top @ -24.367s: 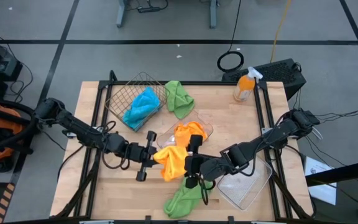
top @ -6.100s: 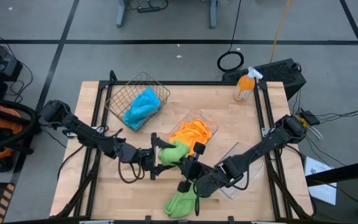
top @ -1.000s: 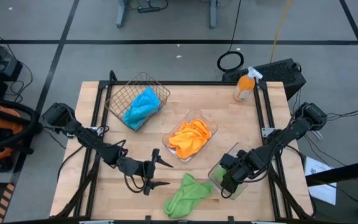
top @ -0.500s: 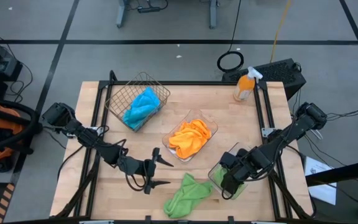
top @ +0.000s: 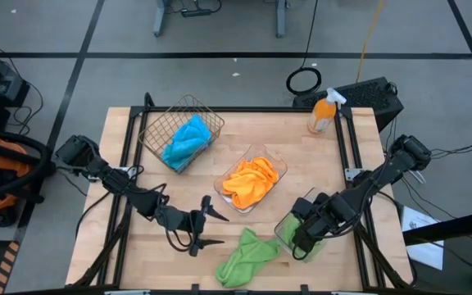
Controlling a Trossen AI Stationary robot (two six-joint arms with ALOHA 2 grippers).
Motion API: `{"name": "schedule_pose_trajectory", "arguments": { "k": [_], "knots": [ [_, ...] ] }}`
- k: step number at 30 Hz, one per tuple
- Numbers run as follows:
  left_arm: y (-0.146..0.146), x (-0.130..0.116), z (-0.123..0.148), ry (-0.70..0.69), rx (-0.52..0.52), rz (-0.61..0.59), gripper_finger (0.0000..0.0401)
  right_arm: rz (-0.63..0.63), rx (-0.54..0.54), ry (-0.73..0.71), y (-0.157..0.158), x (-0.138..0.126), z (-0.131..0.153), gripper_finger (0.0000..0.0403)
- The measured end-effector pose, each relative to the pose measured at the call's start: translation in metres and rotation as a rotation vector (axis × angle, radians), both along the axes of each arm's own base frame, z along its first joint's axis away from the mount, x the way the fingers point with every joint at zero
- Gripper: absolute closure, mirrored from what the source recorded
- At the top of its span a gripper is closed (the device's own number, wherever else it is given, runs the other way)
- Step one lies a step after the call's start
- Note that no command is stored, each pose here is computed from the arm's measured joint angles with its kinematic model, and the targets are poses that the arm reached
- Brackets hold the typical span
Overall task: Sort microfiber towel by color & place in baskets
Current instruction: Put the green towel into the bottom transparent bin
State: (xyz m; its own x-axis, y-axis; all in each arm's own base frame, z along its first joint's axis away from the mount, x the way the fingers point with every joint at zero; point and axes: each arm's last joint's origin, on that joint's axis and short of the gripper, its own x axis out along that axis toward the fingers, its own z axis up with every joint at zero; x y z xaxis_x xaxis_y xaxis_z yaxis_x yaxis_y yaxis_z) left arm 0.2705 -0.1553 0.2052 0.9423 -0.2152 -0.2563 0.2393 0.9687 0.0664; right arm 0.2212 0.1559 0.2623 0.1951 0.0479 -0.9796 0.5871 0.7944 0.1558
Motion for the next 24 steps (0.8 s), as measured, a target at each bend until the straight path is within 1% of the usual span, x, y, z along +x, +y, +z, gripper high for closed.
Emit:
{"name": "schedule_pose_trajectory", "arguments": {
  "k": [4, 7, 9, 12, 15, 17, 20, 23, 24],
  "knots": [
    [-0.004, 0.005, -0.007, -0.023, -0.022, -0.013, 0.0079, -0.067, 0.024, -0.016, 0.001, 0.002, 0.006, 0.0119],
    [-0.013, 0.016, -0.015, -0.039, -0.046, -0.072, 0.0079, -0.108, 0.059, -0.053, 0.004, 0.005, 0.021, 0.0130],
    [-0.020, 0.026, -0.022, -0.021, -0.045, -0.107, 0.0084, -0.111, 0.049, -0.121, 0.007, 0.007, 0.034, 0.0139],
    [-0.030, 0.041, -0.026, -0.007, -0.036, -0.123, 0.0097, -0.074, -0.022, -0.280, 0.011, 0.011, 0.057, 0.0153],
    [-0.037, 0.052, -0.035, 0.069, -0.005, -0.118, 0.0112, -0.017, -0.092, -0.444, 0.017, 0.015, 0.074, 0.0166],
    [-0.041, 0.059, -0.040, 0.128, 0.013, -0.113, 0.0121, 0.037, -0.125, -0.532, 0.022, 0.018, 0.079, 0.0174],
    [-0.044, 0.061, -0.049, 0.232, 0.042, -0.109, 0.0128, 0.115, -0.156, -0.598, 0.028, 0.022, 0.082, 0.0183],
    [-0.045, 0.061, -0.058, 0.290, 0.031, -0.091, 0.0129, 0.158, -0.176, -0.604, 0.032, 0.027, 0.078, 0.0189],
    [-0.045, 0.061, -0.059, 0.289, 0.015, -0.086, 0.0129, 0.166, -0.182, -0.600, 0.033, 0.029, 0.076, 0.0191]
  ]
}}
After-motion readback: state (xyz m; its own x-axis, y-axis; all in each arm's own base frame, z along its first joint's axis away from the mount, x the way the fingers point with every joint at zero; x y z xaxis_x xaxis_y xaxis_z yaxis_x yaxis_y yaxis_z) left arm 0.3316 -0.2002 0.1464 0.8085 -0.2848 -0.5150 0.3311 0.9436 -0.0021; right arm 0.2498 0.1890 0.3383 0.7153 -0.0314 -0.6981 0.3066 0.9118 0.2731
